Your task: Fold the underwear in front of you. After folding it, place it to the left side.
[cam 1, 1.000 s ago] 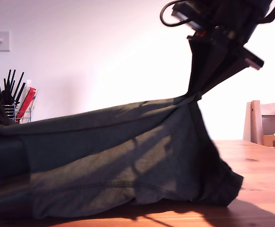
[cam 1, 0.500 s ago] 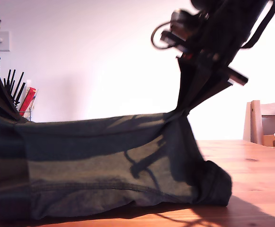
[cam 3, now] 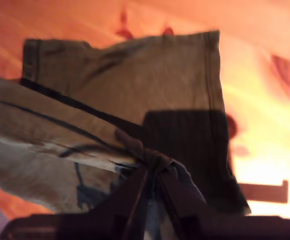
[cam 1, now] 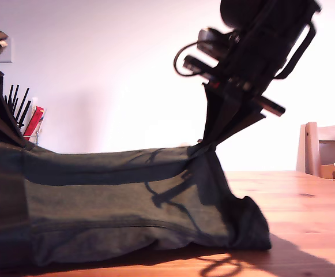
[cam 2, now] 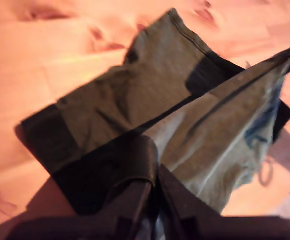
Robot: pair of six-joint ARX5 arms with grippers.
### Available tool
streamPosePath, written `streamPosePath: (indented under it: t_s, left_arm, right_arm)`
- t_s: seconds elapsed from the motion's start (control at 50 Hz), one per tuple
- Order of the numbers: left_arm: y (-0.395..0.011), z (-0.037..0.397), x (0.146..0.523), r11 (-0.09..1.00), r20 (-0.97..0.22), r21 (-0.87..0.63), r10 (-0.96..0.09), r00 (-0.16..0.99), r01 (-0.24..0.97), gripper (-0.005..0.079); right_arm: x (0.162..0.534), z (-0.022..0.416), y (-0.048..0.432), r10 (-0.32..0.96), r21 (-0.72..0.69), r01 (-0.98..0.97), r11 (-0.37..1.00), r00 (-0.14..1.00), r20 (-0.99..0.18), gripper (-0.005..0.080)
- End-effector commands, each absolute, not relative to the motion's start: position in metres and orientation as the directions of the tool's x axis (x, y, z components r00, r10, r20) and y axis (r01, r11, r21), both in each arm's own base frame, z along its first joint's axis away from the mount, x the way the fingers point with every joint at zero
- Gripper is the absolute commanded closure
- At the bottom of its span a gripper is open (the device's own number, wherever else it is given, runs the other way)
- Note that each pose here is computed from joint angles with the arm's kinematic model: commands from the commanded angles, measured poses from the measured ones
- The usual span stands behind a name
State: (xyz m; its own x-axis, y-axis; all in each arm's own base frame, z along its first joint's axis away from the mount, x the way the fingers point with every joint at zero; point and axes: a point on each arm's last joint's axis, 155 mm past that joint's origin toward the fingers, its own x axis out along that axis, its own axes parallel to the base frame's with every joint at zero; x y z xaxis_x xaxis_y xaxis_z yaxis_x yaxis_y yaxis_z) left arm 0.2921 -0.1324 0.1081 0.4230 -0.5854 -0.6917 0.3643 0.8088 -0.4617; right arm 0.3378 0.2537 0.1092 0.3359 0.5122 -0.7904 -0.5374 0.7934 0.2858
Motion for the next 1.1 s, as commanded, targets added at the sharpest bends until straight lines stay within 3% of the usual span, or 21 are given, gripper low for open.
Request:
streamPosePath:
  t_s: [0.0,0.84,1.08]
  left_arm:
    - [-0.13,0.097,0.294,0.816,-0.707,-0.463,-0.576,0.411,0.347,0.0762]
    - [-0.109,0.088,0.34,0.887,-0.699,-0.334,-0.46,0.548,0.318,0.0762]
    - [-0.103,0.065,0.351,0.895,-0.721,-0.338,-0.444,0.531,0.29,0.0762]
  right_arm:
    - [0.347,0.11,0.257,0.518,0.286,-0.541,0.791,0.344,-0.783,0.0763]
    - [0.413,0.104,0.28,0.538,0.249,-0.57,0.783,0.418,-0.732,0.0763]
    - [0.422,0.095,0.279,0.536,0.25,-0.562,0.788,0.428,-0.728,0.0763]
